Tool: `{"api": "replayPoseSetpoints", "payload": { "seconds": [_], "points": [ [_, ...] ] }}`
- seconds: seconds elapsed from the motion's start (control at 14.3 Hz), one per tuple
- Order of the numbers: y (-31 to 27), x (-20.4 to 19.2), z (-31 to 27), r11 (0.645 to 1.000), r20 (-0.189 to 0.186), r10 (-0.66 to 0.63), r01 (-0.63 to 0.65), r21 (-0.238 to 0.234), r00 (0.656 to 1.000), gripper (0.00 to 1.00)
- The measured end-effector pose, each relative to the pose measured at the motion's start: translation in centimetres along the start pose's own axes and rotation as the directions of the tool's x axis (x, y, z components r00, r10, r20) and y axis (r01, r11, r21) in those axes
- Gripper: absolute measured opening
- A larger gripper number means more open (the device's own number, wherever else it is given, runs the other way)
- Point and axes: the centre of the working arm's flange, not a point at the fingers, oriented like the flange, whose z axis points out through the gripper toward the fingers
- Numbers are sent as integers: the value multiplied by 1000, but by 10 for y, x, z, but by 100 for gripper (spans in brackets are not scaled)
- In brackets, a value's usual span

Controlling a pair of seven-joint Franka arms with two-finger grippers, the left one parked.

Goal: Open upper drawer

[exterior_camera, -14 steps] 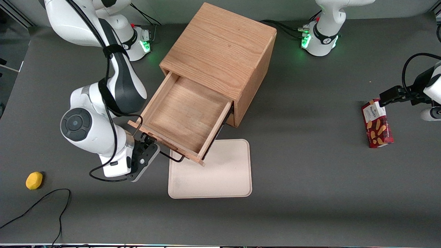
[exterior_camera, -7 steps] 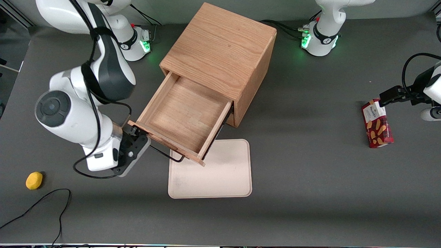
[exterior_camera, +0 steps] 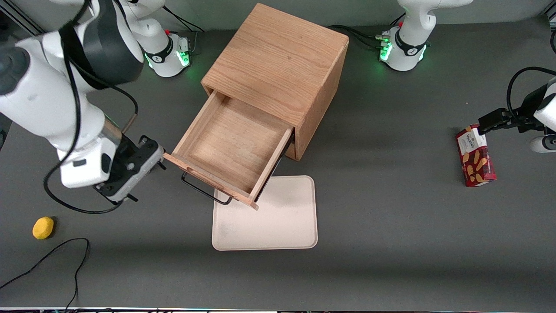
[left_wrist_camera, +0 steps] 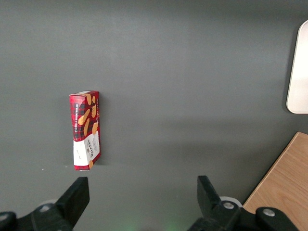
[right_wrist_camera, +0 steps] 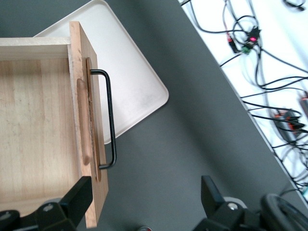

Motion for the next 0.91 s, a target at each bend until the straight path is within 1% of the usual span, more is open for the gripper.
{"api": "replayPoseSetpoints", "payload": {
  "seconds": [0.14,0.21,0.35,0.42,0.63,0.91],
  "points": [
    [2,-11,-29,1000,-27,19,-20,-25,999,100],
    [3,-18,-43,998,-40,51,-52,-31,998,100],
    [1,-36,-64,986,-52,165,-166,-23,985,100],
    [-2,-46,-72,973,-52,231,-232,-13,971,100],
    [-7,-83,-89,916,-24,401,-400,17,916,100],
    [-1,-135,-101,839,-6,544,-543,31,839,100]
  ]
}}
